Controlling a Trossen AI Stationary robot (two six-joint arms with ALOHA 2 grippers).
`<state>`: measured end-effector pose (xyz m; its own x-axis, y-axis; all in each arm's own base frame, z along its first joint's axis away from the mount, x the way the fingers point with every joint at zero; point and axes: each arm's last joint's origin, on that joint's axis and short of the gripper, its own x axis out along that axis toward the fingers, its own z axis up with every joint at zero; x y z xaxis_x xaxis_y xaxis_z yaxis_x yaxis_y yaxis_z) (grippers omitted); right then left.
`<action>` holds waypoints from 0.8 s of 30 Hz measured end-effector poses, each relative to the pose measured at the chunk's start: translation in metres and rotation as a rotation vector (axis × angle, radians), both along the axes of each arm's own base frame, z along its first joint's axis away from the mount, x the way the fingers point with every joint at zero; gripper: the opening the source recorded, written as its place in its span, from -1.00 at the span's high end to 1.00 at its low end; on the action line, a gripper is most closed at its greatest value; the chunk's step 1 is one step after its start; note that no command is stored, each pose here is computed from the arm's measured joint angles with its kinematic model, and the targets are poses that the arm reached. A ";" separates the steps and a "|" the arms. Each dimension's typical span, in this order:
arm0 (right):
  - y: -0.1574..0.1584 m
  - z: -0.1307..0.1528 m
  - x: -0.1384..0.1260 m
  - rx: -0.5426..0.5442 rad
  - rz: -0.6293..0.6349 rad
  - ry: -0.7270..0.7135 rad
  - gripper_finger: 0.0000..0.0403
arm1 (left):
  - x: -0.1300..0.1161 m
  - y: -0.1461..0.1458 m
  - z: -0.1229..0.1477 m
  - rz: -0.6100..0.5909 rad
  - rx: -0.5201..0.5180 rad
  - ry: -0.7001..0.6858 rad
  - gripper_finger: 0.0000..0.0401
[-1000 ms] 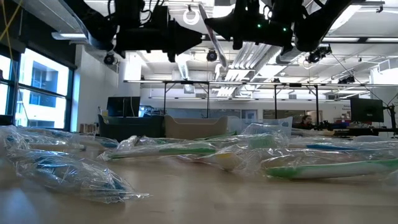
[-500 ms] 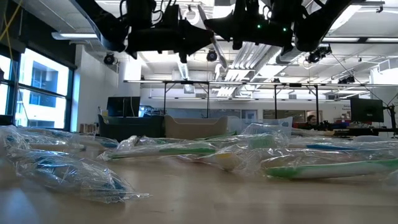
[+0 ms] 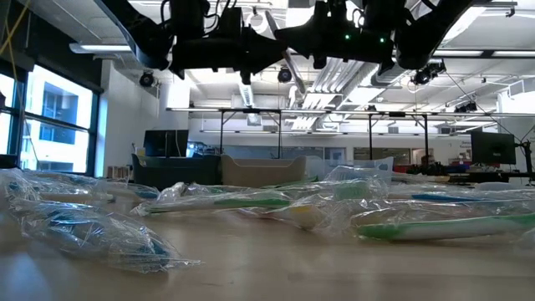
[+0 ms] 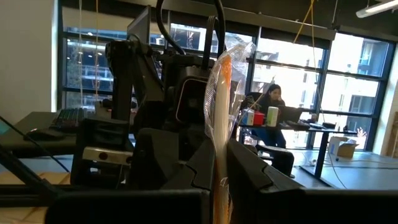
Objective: Pick & Place Toothbrushes
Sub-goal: Put the orange toothbrush into the dark blue bin
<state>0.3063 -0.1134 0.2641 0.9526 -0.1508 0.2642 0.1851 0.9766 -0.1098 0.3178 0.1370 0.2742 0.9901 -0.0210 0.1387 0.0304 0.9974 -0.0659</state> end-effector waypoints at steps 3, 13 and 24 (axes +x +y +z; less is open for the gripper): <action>0.000 0.000 0.000 0.000 0.000 -0.001 0.92 | 0.000 0.000 0.000 0.000 0.000 -0.001 0.38; 0.000 0.000 0.000 -0.001 0.001 -0.001 0.92 | 0.000 0.000 0.000 0.003 -0.001 0.000 0.73; 0.000 0.000 0.000 0.006 0.005 -0.002 0.92 | 0.000 0.000 0.000 0.004 0.003 0.000 0.96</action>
<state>0.3064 -0.1132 0.2642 0.9528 -0.1475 0.2654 0.1802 0.9782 -0.1032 0.3176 0.1372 0.2742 0.9901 -0.0178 0.1389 0.0268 0.9977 -0.0629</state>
